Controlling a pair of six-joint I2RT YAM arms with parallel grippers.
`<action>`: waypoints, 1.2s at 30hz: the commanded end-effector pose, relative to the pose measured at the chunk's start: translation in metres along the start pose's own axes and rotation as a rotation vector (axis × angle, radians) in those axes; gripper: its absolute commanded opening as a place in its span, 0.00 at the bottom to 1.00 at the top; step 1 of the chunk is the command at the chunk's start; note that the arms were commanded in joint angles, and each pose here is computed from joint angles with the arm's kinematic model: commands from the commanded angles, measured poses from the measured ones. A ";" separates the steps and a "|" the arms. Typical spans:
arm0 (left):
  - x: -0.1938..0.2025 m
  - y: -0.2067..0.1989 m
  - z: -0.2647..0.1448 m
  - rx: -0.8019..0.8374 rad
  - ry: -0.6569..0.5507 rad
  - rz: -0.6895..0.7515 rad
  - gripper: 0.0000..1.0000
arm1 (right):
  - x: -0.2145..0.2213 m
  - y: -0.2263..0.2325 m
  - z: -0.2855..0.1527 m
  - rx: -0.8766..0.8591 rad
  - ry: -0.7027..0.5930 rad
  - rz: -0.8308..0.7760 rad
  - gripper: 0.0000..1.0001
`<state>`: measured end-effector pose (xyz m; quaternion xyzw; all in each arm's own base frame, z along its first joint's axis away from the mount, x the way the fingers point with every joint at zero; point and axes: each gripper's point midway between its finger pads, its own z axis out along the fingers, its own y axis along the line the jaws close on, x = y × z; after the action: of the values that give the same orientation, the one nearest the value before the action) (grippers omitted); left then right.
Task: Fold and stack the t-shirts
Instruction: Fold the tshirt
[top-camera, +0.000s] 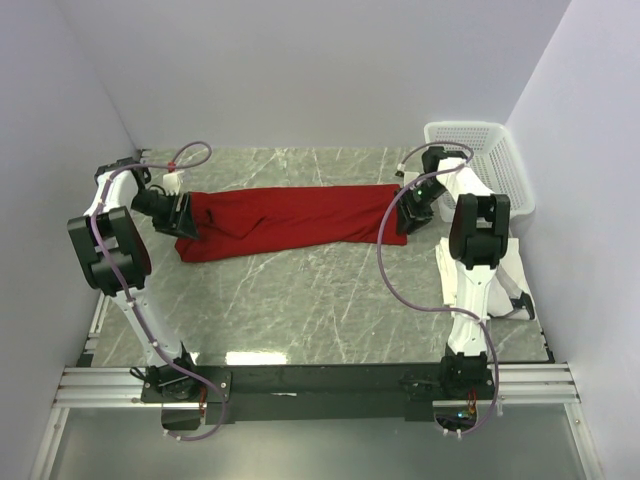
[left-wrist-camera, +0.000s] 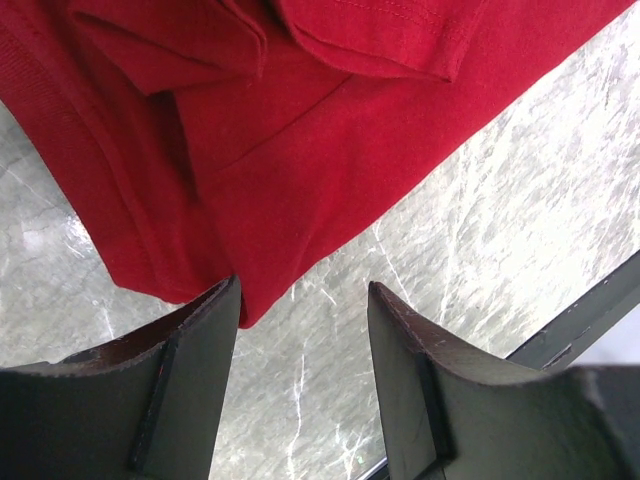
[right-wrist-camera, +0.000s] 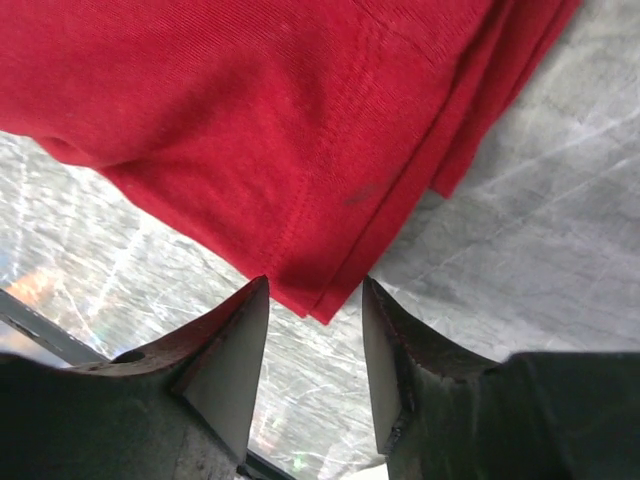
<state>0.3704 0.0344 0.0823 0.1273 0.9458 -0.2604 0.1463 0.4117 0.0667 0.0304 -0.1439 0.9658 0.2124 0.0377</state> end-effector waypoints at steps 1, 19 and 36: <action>-0.003 -0.003 0.000 0.006 -0.015 -0.004 0.59 | -0.012 0.007 -0.006 -0.037 -0.039 -0.004 0.48; -0.004 -0.007 0.005 0.016 0.003 0.009 0.55 | 0.000 -0.011 -0.003 -0.001 -0.010 0.049 0.42; 0.005 0.012 0.022 -0.068 0.073 -0.044 0.55 | 0.007 -0.004 -0.003 -0.054 0.015 0.026 0.00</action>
<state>0.3696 0.0308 0.0599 0.1237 0.9569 -0.2378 0.1119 0.4099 0.0597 0.0328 -0.1282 0.9649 0.2267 0.0347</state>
